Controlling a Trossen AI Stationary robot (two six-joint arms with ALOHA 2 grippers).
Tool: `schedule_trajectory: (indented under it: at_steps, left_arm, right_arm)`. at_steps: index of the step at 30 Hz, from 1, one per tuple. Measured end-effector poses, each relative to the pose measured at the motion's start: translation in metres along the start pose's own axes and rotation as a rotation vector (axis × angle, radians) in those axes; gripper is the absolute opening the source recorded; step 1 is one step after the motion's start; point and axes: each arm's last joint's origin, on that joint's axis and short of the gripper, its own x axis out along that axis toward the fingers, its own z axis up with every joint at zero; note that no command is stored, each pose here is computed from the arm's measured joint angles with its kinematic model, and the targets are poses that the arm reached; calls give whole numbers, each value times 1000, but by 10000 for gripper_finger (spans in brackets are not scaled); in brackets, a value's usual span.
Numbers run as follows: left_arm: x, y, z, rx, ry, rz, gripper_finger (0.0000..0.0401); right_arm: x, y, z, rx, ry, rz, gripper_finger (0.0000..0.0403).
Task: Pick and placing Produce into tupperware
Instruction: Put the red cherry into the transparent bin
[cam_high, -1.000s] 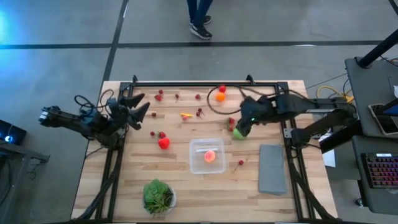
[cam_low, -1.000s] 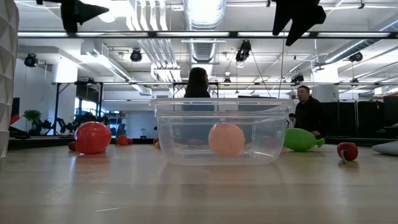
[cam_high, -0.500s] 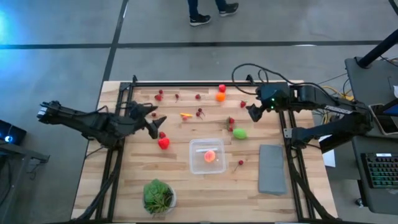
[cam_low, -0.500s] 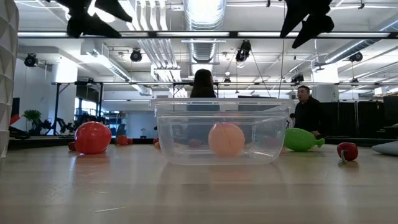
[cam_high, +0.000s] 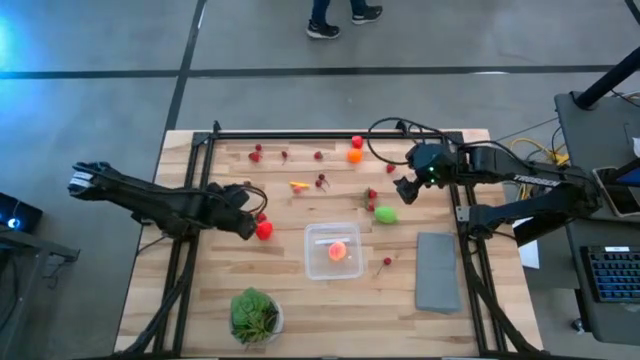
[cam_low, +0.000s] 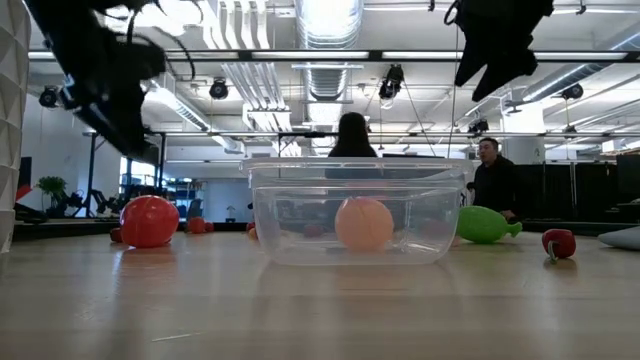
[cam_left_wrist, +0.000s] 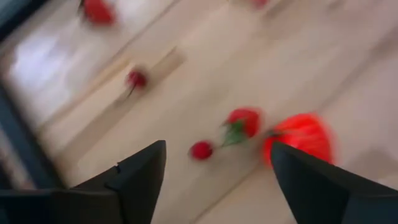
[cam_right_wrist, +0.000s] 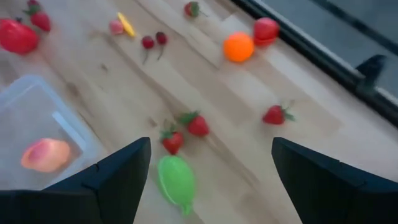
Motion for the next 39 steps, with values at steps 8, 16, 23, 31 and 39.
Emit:
schedule_trajectory:
  at_steps: [8, 16, 23, 31, 39]
  left_arm:
    - [20, 19, 13, -239, 166, 60, 221]
    - [27, 16, 31, 458, 71, -84, 216]
    - [49, 15, 32, 558, 107, -86, 216]
    - [82, 16, 31, 356, 390, -115, 216]
    - [76, 10, 45, 446, 402, -129, 216]
  right_arm:
    - [12, 7, 1, 50, -42, 133, 327]
    - [15, -6, 7, 178, -48, 93, 327]
    - [17, -6, 5, 210, -43, 90, 327]
    - [17, -7, 6, 220, -47, 87, 327]
    - [18, -7, 5, 212, -47, 86, 327]
